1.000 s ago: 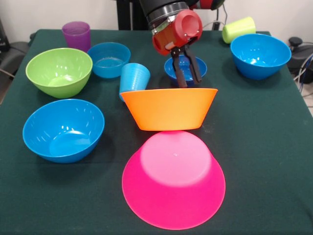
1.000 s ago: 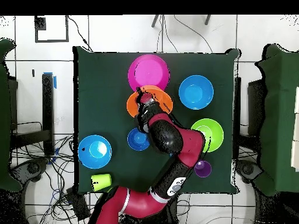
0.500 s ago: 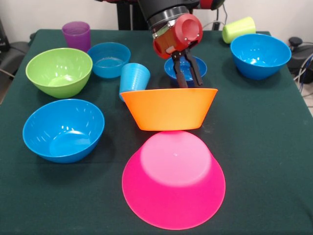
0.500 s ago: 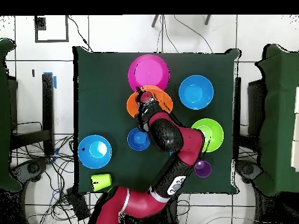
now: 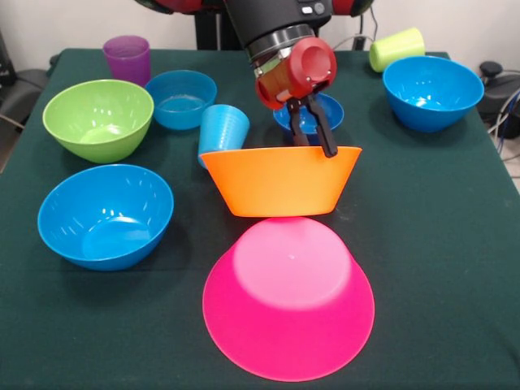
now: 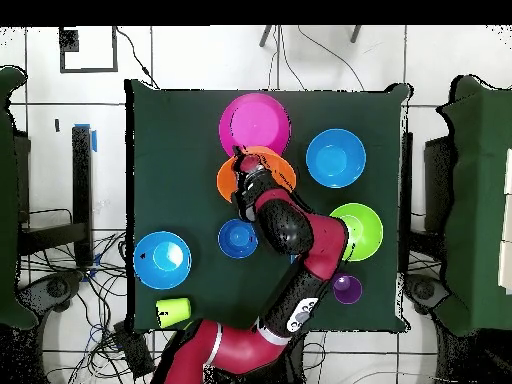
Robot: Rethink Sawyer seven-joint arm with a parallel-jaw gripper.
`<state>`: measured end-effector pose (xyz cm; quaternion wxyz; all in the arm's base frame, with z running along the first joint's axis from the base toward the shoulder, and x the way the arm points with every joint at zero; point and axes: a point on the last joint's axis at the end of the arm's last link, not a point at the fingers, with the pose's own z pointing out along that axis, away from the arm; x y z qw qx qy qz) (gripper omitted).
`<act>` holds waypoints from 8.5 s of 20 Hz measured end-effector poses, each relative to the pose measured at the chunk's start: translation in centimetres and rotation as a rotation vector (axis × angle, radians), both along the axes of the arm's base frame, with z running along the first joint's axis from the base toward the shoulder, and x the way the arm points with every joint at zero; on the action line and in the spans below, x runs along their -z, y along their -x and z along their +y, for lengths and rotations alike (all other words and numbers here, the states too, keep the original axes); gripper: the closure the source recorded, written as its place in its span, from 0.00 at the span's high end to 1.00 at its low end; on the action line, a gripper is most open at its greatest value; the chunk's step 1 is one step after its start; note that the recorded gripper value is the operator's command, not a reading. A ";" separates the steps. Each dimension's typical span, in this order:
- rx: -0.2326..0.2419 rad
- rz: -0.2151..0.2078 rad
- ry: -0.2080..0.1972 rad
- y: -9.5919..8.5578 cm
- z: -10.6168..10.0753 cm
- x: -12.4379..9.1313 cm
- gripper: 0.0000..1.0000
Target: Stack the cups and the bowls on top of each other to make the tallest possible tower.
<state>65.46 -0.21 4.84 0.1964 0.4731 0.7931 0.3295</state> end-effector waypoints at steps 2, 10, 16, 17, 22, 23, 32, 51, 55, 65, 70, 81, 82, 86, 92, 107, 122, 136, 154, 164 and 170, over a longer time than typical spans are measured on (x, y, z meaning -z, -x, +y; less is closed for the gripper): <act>0.005 -0.008 -0.006 -0.2 0.0 0.1 1.00; 0.006 -0.020 -0.040 -0.6 0.0 0.5 1.00; 0.001 -0.025 -0.054 -0.6 0.1 0.3 1.00; -0.002 -0.028 -0.053 -0.6 0.1 0.2 1.00; -0.012 -0.037 -0.046 -0.6 0.0 0.1 0.00; -0.016 -0.039 -0.042 -0.6 0.0 0.1 0.00; -0.048 -0.057 -0.010 -0.7 -0.1 0.1 0.00; -0.026 0.038 0.235 1.7 -2.8 -2.5 0.00; -0.024 0.100 0.287 2.9 -3.3 -3.2 0.00; 0.010 0.264 0.416 5.9 -3.7 -4.2 0.00; 0.061 0.377 0.495 7.3 -4.0 -4.6 0.00; 0.221 1.013 0.595 12.9 -8.0 -1.6 0.00; 0.211 1.066 0.593 13.1 -8.3 -1.7 0.00; 0.138 1.174 0.556 13.4 -9.3 -2.4 0.00; 0.003 1.203 0.530 13.3 -10.3 -3.9 0.00; -0.397 1.297 0.629 9.0 -6.2 -10.5 0.00; -0.256 1.443 1.024 1.9 -3.0 -14.3 0.00; -0.220 1.440 1.228 0.5 1.2 -15.6 0.00; -0.331 1.316 1.255 -0.3 3.8 -11.7 0.00; -0.401 1.260 1.375 0.4 7.4 -10.4 0.00; -0.434 1.220 1.490 0.7 10.2 -9.5 0.00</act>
